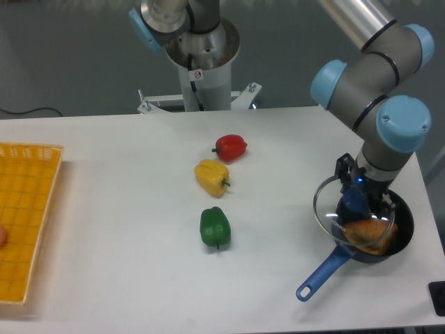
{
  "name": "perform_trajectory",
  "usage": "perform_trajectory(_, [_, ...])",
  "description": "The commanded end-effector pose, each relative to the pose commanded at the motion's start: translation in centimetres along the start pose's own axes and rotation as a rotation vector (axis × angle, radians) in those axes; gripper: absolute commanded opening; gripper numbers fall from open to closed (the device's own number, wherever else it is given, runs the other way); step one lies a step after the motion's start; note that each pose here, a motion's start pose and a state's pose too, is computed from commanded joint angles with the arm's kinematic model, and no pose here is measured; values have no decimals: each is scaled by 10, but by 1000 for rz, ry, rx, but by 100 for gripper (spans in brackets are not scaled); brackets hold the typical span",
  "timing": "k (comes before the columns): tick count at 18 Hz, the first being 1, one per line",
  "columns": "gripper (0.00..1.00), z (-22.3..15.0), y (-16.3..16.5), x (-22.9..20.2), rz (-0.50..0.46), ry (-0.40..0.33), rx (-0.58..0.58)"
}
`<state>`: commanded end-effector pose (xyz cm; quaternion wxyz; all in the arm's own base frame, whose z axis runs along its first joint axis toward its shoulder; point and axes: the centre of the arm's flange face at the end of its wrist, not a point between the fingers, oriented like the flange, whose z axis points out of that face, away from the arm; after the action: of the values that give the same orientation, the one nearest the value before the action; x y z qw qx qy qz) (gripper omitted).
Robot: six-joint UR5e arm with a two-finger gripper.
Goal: Close the pot lid
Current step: 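Lower the glass lid onto the saucepan rim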
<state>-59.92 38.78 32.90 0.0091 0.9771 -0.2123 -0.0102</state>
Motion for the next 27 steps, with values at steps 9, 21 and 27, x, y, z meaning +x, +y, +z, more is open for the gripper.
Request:
perform_trajectory(9, [53, -1, -3, -19, -76, 20, 0])
perform_trajectory(21, [53, 9, 13, -39, -80, 25, -37])
perform_trajectory(27, [53, 11, 22, -39, -92, 41, -37])
